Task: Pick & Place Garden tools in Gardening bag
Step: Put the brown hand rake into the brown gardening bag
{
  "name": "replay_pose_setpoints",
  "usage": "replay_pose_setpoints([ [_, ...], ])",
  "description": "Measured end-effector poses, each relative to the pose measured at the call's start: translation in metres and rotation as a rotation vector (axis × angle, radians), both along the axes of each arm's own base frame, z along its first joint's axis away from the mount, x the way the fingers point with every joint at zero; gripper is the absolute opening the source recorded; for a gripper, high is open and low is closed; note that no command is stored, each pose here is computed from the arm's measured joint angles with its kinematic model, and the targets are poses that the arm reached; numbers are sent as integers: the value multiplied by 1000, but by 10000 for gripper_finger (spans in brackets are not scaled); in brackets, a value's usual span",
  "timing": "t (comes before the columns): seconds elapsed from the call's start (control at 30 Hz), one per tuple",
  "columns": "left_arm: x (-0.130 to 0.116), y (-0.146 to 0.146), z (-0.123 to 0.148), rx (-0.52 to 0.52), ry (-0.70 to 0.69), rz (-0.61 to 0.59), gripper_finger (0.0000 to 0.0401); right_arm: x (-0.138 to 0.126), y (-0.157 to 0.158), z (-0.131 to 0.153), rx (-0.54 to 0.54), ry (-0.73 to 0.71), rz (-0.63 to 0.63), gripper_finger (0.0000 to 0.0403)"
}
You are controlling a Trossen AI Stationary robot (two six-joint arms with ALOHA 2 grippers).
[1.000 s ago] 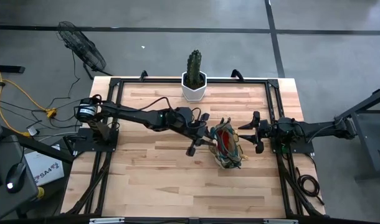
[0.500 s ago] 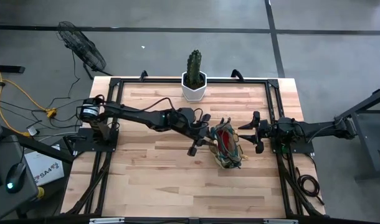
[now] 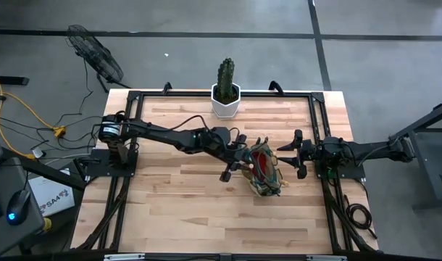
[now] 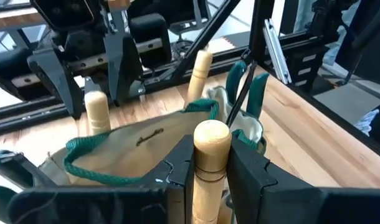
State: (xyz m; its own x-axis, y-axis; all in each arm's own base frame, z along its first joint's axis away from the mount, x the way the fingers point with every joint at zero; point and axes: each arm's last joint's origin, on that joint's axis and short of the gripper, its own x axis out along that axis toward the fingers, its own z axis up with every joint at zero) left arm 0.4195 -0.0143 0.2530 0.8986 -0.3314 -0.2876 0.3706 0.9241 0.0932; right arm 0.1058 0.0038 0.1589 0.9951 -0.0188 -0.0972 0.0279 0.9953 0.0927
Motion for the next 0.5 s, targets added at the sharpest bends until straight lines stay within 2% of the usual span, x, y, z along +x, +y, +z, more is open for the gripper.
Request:
replay_pose_setpoints([
  [0.5, 0, 1, -2, 8, 29, 59, 61, 0, 0, 0, 0, 0, 0, 168],
])
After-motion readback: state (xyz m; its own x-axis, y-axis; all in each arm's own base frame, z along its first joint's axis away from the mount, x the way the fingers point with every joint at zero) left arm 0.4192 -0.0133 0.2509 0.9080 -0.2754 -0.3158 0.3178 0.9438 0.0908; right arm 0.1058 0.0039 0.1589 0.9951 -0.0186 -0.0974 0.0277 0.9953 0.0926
